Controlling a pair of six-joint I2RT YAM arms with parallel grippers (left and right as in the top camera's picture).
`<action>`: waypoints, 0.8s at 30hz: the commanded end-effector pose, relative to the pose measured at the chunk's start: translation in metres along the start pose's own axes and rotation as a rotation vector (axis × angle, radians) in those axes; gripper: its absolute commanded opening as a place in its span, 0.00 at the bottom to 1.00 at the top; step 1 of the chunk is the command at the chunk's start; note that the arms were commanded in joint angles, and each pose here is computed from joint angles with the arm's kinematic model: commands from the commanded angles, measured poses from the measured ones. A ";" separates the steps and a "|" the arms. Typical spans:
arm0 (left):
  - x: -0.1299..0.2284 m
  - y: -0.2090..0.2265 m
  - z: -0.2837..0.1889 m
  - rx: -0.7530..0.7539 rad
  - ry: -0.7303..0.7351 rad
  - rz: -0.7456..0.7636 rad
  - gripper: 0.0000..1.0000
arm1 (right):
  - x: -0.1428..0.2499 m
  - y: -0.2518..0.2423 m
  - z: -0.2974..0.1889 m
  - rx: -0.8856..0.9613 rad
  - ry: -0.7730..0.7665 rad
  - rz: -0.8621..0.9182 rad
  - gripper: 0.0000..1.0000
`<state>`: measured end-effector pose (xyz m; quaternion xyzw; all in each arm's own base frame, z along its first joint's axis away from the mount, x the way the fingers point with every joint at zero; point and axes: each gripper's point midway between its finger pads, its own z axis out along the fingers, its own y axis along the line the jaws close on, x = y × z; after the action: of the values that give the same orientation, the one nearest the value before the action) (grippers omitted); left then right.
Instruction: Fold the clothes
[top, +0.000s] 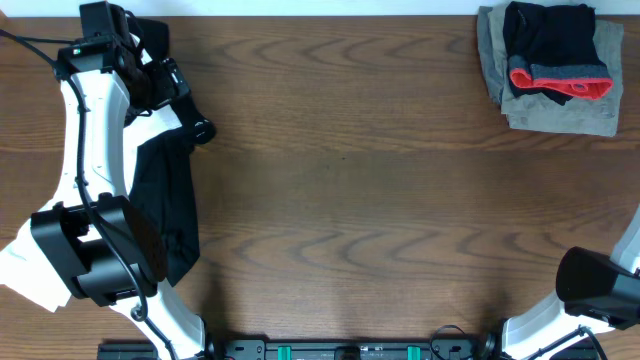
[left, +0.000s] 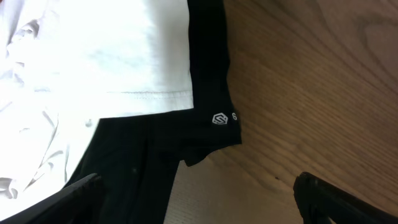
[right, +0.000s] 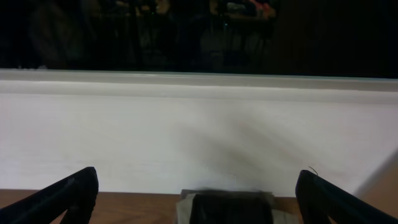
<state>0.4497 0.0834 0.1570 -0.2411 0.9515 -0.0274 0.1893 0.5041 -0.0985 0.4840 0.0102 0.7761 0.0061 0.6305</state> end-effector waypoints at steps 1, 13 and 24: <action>0.002 0.003 0.006 -0.017 0.011 -0.011 0.98 | 0.004 0.006 0.002 -0.028 0.013 0.020 0.99; 0.002 0.003 0.006 -0.016 0.011 -0.011 0.98 | 0.046 0.007 -0.001 -0.029 0.179 0.068 0.99; 0.002 0.003 0.006 -0.017 0.011 -0.011 0.98 | 0.090 0.065 -0.103 -0.090 0.475 0.060 0.99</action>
<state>0.4498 0.0834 0.1570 -0.2411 0.9514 -0.0274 0.1895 0.4231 -0.0546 0.3759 0.0426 0.9170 0.0757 0.3894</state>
